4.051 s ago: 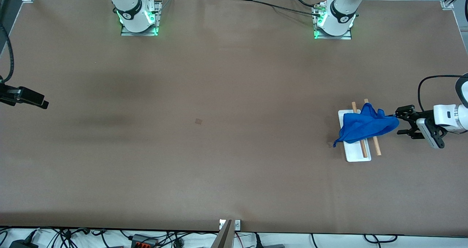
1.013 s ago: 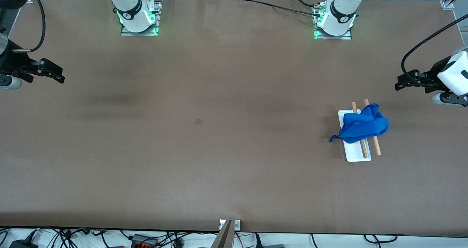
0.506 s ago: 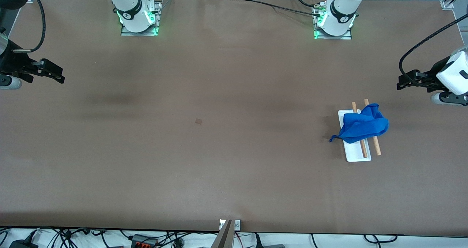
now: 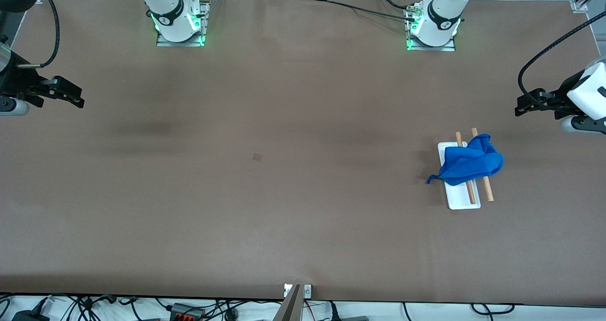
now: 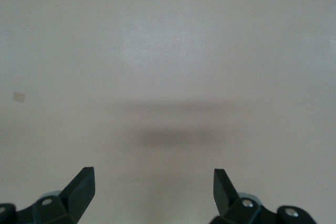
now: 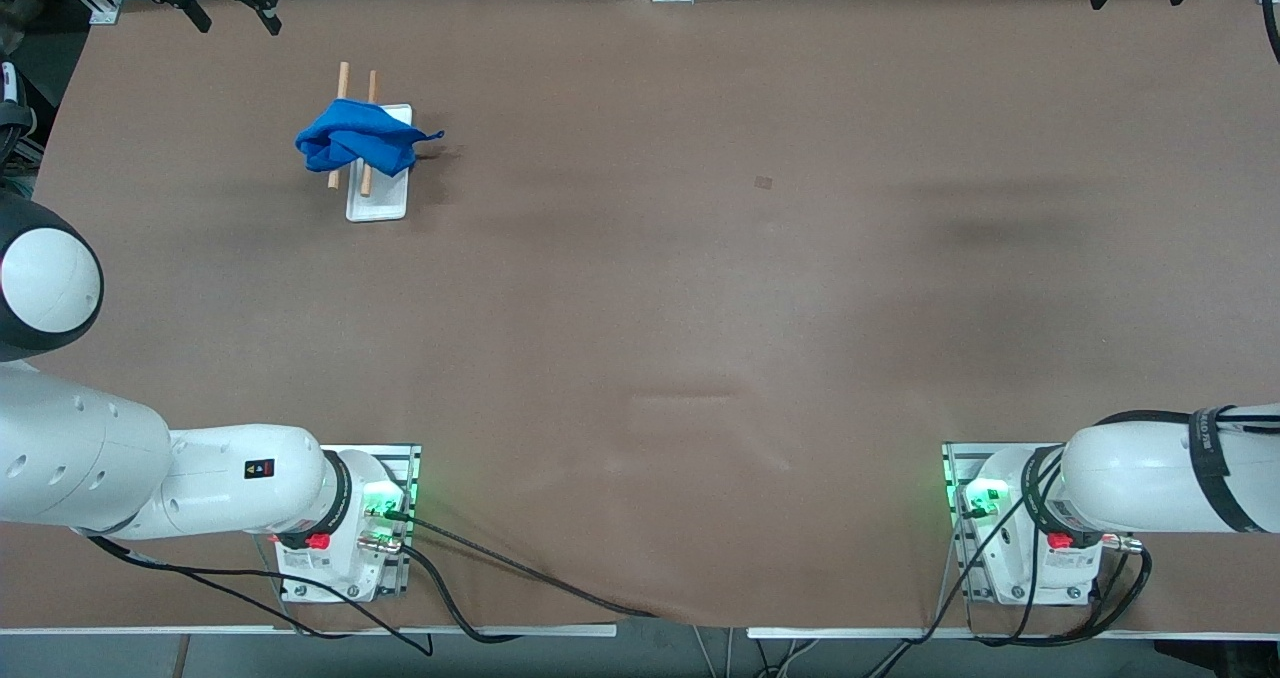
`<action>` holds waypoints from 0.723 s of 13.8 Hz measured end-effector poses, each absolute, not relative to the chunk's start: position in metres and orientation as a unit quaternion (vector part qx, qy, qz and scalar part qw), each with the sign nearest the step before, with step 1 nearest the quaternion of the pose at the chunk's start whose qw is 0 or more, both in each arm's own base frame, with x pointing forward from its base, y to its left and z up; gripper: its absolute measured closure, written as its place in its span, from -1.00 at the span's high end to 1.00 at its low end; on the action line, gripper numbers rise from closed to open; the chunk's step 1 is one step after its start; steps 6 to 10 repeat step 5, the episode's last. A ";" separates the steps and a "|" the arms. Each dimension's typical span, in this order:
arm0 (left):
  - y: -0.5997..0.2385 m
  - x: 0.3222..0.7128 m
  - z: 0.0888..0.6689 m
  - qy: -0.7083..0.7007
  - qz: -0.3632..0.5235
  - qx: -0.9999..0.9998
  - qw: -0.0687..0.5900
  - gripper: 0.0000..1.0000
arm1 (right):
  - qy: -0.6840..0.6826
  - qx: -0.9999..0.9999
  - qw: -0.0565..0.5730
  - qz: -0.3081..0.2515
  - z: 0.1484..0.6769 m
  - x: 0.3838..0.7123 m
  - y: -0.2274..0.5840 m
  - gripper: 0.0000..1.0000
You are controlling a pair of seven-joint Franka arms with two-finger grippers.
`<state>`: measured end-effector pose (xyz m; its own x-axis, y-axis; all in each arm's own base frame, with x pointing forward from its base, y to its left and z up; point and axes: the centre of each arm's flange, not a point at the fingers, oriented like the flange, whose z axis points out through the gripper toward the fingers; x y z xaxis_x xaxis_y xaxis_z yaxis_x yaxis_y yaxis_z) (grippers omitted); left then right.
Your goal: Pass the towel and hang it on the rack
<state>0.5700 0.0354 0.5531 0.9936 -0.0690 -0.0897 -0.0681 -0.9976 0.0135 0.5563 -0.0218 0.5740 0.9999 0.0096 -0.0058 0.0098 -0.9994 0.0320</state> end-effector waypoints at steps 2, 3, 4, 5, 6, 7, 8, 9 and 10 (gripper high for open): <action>0.035 0.570 0.553 -0.034 -0.044 0.998 0.005 1.00 | 0.005 1.000 0.016 -0.003 0.574 0.556 -0.022 1.00; 0.036 0.570 0.553 -0.034 -0.044 0.998 0.005 1.00 | 0.005 1.000 0.016 -0.003 0.574 0.556 -0.022 1.00; 0.036 0.570 0.553 -0.034 -0.043 0.998 0.005 1.00 | 0.005 1.000 0.016 -0.002 0.574 0.556 -0.022 1.00; 0.036 0.570 0.553 -0.034 -0.043 0.998 0.005 1.00 | 0.005 1.000 0.016 -0.001 0.574 0.557 -0.022 1.00; 0.036 0.570 0.553 -0.034 -0.043 0.998 0.005 1.00 | 0.005 1.000 0.016 -0.001 0.574 0.557 -0.022 1.00; 0.036 0.570 0.553 -0.034 -0.043 0.998 0.005 1.00 | 0.005 1.000 0.016 -0.001 0.574 0.557 -0.022 1.00; 0.036 0.570 0.553 -0.034 -0.043 0.998 0.005 1.00 | 0.005 1.000 0.016 -0.001 0.574 0.557 -0.022 1.00; 0.036 0.570 0.553 -0.034 -0.043 0.998 0.005 1.00 | 0.005 1.000 0.016 -0.001 0.574 0.557 -0.022 1.00; 0.036 0.570 0.553 -0.034 -0.043 0.998 0.005 1.00 | 0.005 1.000 0.016 -0.001 0.574 0.557 -0.022 1.00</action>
